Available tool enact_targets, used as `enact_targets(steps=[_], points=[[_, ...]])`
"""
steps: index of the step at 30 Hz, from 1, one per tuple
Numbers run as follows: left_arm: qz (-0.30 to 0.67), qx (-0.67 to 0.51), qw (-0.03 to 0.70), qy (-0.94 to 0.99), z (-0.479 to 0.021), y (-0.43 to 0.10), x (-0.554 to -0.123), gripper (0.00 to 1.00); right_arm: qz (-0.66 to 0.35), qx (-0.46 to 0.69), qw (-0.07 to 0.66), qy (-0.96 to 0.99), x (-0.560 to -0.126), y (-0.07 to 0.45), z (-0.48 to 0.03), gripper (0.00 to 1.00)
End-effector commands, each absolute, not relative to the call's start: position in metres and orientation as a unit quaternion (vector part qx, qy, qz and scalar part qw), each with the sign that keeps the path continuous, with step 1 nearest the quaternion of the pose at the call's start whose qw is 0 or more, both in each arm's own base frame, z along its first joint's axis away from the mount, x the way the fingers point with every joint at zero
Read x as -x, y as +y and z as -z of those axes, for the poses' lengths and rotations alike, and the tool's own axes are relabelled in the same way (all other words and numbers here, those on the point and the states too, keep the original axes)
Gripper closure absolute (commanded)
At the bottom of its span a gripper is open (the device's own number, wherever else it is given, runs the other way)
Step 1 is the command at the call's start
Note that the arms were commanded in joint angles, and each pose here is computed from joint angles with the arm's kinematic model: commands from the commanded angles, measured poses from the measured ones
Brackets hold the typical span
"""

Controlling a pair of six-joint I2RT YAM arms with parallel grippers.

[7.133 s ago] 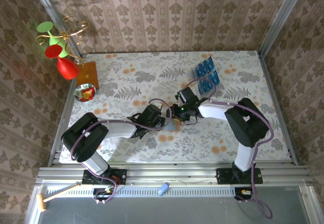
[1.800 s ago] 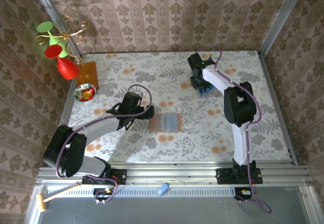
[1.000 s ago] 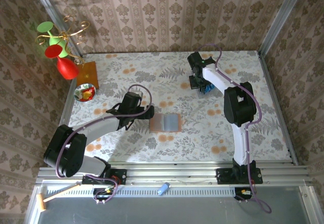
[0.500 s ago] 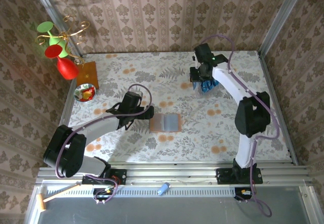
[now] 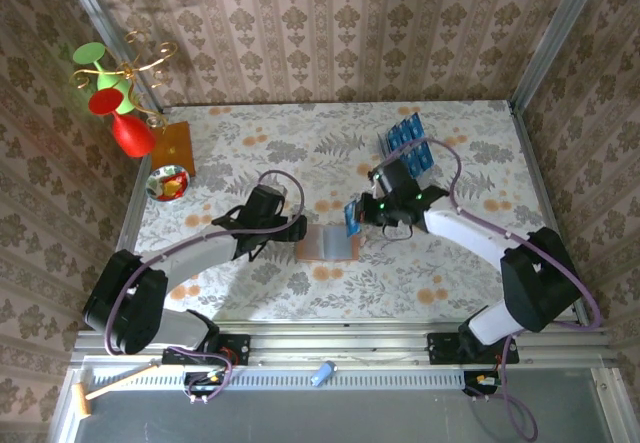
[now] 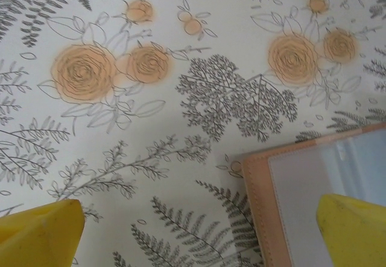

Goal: Put the credit cards into the card holder

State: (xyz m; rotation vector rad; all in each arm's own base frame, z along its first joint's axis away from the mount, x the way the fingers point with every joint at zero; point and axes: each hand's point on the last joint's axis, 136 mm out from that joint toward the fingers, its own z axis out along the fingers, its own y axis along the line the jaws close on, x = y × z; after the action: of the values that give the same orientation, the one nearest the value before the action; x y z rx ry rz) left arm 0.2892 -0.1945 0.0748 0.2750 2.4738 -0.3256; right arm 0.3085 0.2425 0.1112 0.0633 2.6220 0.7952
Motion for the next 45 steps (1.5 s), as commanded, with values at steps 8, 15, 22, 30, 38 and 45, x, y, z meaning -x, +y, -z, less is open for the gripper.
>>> enact_targets(steps=[8,15,22,30,38,45], points=[[0.089,-0.101,0.314,0.940,-0.071,-0.186,-0.277,0.00,-0.341,-0.064,0.241,0.906,-0.304,0.278,-0.111,1.00],[0.082,-0.118,0.301,0.943,-0.061,-0.194,-0.273,0.00,-0.336,-0.063,0.233,0.910,-0.306,0.282,-0.098,1.00],[0.072,-0.128,0.287,0.947,-0.047,-0.197,-0.269,0.00,-0.336,-0.064,0.225,0.912,-0.307,0.286,-0.087,1.00],[0.058,-0.129,0.276,0.951,-0.033,-0.192,-0.266,0.00,-0.321,-0.067,0.216,0.920,-0.306,0.282,-0.069,1.00],[0.046,-0.132,0.269,0.953,-0.024,-0.186,-0.263,0.00,-0.305,-0.069,0.215,0.925,-0.298,0.270,-0.054,1.00],[0.037,-0.131,0.264,0.955,-0.016,-0.182,-0.261,0.00,-0.304,-0.070,0.219,0.925,-0.294,0.263,-0.051,1.00]])
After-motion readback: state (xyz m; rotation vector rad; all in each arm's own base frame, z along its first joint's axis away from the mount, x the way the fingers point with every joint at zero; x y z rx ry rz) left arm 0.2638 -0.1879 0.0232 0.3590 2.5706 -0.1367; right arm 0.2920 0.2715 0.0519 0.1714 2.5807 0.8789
